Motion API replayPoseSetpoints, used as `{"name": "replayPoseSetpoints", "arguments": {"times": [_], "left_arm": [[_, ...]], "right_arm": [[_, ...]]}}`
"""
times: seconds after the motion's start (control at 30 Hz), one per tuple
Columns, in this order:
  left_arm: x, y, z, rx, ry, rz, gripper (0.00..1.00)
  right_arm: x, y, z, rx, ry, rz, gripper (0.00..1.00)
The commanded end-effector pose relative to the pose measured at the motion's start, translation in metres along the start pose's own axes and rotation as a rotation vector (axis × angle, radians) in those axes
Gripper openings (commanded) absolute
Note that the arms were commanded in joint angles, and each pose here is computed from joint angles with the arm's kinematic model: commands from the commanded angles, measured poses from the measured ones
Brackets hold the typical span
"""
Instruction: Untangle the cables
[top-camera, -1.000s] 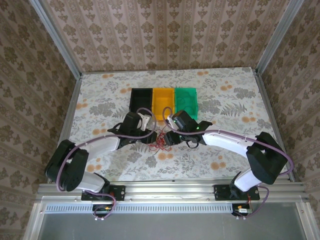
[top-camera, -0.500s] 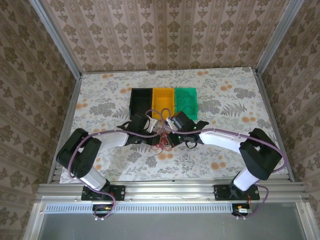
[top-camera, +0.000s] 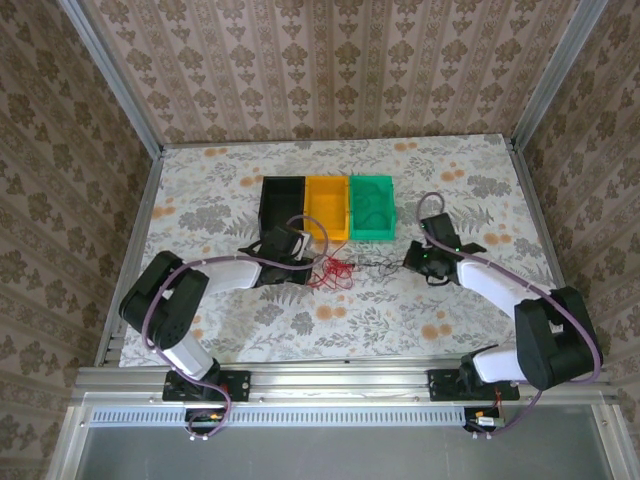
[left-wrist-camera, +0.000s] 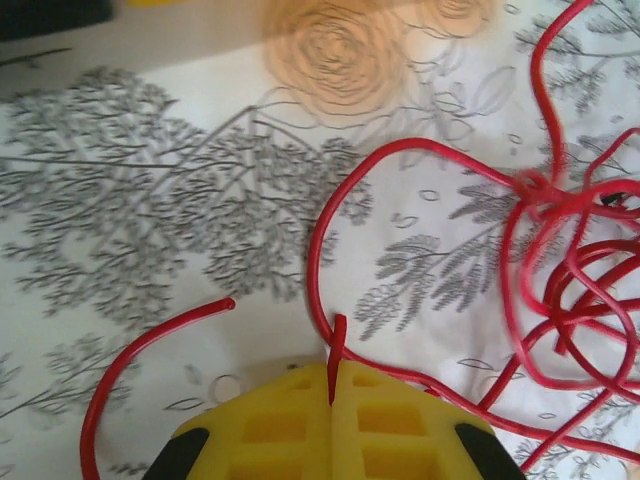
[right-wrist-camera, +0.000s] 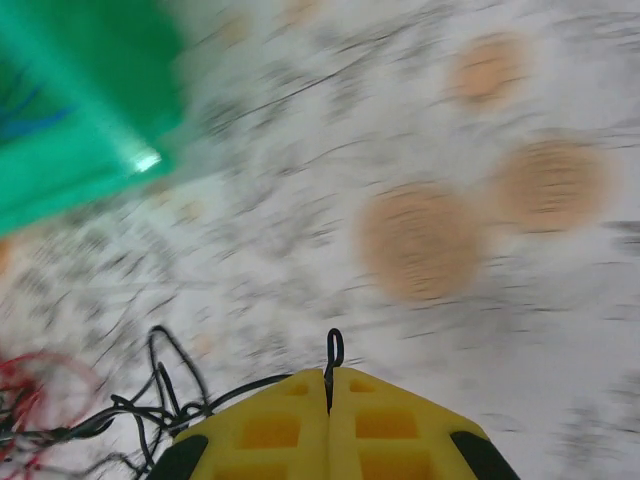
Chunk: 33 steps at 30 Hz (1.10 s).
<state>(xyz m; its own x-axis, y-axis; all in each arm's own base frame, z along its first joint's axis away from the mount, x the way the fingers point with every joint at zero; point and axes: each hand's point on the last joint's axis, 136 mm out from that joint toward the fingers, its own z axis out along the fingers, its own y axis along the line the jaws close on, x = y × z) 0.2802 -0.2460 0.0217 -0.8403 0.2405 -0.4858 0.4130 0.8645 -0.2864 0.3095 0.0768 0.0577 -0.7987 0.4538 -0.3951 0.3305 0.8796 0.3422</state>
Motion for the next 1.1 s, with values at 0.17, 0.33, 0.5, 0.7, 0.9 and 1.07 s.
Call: {"name": "replayPoseSetpoints", "arguments": {"times": [0.17,0.33,0.5,0.7,0.9,1.07], "left_arm": [[0.038,0.069,-0.014,-0.263,0.080,-0.191,0.00],[0.027,0.046,-0.015,-0.175,0.061,-0.092,0.00],[0.008,0.006,-0.023,-0.090,0.010,0.082,0.13],[-0.035,-0.044,-0.068,-0.079,-0.210,0.356,0.55],[-0.067,-0.118,-0.069,0.095,-0.227,0.499,0.65],[-0.071,-0.159,-0.018,0.189,-0.106,0.558,0.63]], "right_arm": [[-0.010,-0.091,-0.014,0.204,-0.016,0.291,0.00],[-0.014,-0.083,-0.011,0.127,0.012,0.266,0.00],[-0.013,-0.072,-0.006,0.058,0.027,0.261,0.01],[-0.005,-0.052,0.001,0.001,0.062,0.182,0.02],[0.012,-0.024,0.012,-0.056,0.132,0.079,0.02],[0.023,-0.020,0.018,-0.070,0.146,0.074,0.02]]}}
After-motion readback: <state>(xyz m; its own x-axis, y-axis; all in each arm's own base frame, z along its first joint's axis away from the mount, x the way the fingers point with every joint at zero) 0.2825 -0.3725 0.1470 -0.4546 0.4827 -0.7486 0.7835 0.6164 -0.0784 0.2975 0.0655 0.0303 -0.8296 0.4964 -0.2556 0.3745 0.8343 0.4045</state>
